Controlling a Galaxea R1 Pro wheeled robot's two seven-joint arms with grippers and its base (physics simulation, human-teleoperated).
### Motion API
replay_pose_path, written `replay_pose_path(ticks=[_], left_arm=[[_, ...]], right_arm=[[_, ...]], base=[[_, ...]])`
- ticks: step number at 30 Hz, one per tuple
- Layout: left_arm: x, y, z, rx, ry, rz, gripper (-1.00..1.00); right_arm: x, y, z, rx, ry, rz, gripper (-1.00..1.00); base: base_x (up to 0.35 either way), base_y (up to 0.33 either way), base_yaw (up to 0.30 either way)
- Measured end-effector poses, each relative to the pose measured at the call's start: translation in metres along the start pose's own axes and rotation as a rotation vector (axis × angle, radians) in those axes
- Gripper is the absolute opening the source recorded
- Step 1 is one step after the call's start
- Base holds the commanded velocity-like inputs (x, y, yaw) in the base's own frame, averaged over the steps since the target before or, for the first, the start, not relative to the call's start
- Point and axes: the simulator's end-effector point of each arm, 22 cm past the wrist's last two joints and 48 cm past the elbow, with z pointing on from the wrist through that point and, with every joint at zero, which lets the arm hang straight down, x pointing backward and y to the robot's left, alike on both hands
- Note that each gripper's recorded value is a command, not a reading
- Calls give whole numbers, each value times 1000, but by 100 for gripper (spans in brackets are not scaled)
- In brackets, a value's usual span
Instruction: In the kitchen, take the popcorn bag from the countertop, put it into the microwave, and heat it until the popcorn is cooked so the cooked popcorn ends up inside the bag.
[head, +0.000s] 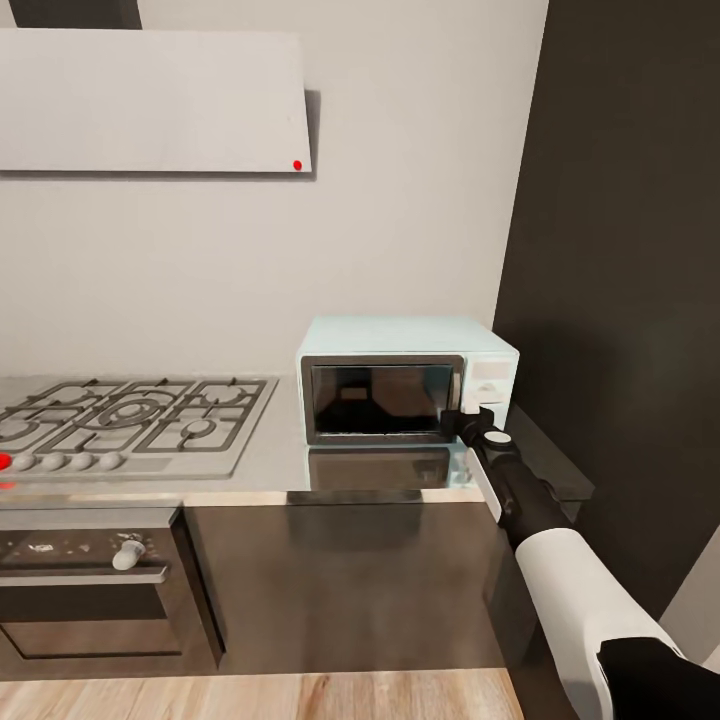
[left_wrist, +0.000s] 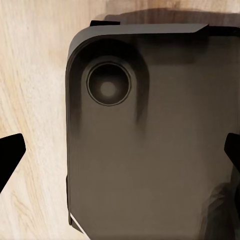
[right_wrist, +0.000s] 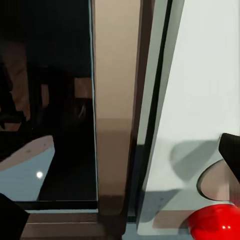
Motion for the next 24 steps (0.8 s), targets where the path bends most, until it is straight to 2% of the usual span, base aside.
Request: replay_pose_path(ticks=[3, 7, 15, 19, 24], left_arm=[[0, -1, 0, 1, 2, 1, 100], [0, -1, 0, 1, 2, 0, 100], [0, -1, 0, 1, 2, 0, 100], [0, 0, 0, 0, 2, 0, 100], [0, -2, 0, 3, 2, 0, 100]], right_arm=[[-1, -2, 2, 5, 0, 2, -100], [-3, 8, 2, -28, -4, 27, -100], [-3, -2, 2, 6, -3, -7, -100], [-3, -4, 2, 17, -3, -7, -100], [-3, -3, 3, 12, -3, -9, -100]], base=[[-64, 45, 0], [-26, 19, 0], [-1, 1, 0], [-6, 0, 0], [-238, 19, 0]])
